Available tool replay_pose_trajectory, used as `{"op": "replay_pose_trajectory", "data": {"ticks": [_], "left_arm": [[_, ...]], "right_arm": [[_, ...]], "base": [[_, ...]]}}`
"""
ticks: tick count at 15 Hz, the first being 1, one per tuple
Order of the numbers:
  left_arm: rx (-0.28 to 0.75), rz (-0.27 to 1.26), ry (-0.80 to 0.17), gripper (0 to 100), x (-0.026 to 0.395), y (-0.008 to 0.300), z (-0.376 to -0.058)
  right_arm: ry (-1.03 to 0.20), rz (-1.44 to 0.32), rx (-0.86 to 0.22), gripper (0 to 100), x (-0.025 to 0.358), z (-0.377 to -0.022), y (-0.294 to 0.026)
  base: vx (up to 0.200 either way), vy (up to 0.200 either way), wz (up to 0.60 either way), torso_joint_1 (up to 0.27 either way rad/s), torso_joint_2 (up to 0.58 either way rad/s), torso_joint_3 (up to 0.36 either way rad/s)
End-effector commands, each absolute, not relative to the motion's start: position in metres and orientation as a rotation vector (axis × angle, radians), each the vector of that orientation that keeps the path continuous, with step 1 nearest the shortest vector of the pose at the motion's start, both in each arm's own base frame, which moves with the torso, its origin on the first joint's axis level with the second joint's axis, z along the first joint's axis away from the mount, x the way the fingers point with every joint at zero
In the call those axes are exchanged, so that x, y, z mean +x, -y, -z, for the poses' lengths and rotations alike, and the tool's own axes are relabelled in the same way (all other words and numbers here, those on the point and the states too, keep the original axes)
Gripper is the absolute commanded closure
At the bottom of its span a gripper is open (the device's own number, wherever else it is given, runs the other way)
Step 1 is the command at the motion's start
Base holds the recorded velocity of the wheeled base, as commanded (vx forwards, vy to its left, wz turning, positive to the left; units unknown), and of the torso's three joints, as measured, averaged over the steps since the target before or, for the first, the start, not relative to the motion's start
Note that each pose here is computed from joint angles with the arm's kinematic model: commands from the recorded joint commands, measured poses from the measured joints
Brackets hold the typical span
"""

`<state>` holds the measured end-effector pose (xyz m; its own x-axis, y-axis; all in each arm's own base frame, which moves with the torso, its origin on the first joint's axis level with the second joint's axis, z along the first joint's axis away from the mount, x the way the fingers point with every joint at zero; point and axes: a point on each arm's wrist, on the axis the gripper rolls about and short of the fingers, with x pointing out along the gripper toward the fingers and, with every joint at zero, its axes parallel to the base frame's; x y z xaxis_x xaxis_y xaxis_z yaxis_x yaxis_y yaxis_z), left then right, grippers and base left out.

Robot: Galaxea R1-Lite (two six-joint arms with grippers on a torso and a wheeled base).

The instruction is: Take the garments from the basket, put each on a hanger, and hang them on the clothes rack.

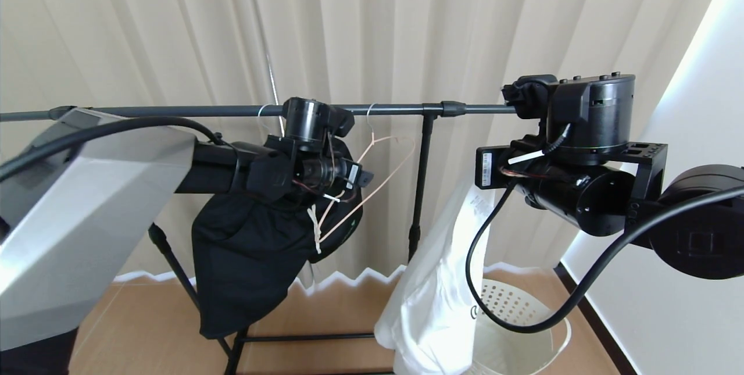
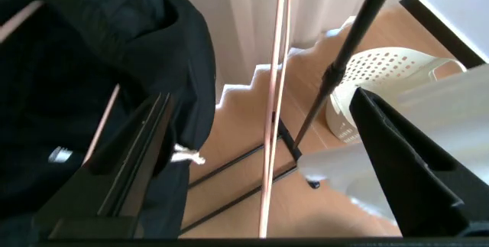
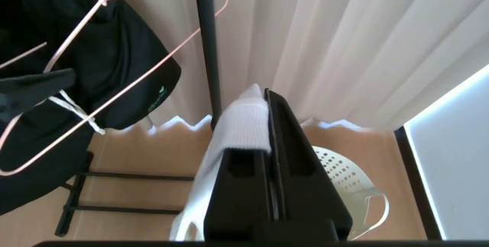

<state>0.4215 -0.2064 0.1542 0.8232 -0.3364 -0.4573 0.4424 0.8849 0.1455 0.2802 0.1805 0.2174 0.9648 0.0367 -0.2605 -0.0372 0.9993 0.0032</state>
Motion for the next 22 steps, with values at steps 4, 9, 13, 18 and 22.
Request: {"op": "replay_pose_trajectory", "data": {"ticks": [4,9,13,18,22], "left_arm": [[0.265,0.416,-0.507,0,0.442,0.218,-0.107],[0.255,0.417,-0.510,0,0.444,0.219,-0.103],[0.244,0.409,-0.514,100,0.444,0.218,-0.103],[0.236,0.409,-0.501,100,0.444,0.218,-0.109],[0.204,0.398,-0.486,100,0.443,0.216,-0.116]], "right_arm": [[-0.256,-0.038,0.004,100,0.278,-0.221,-0.179],[-0.256,-0.038,0.004,100,0.278,-0.221,-0.179],[-0.257,-0.038,0.003,100,0.278,-0.220,-0.179],[-0.261,-0.037,0.002,100,0.278,-0.219,-0.179],[-0.263,-0.037,0.000,100,0.279,-0.218,-0.180]], "base": [[0.000,0.000,0.00,0.000,0.00,0.000],[0.000,0.000,0.00,0.000,0.00,0.000],[0.000,0.000,0.00,0.000,0.00,0.000],[0.000,0.000,0.00,0.000,0.00,0.000],[0.000,0.000,0.00,0.000,0.00,0.000]]}}
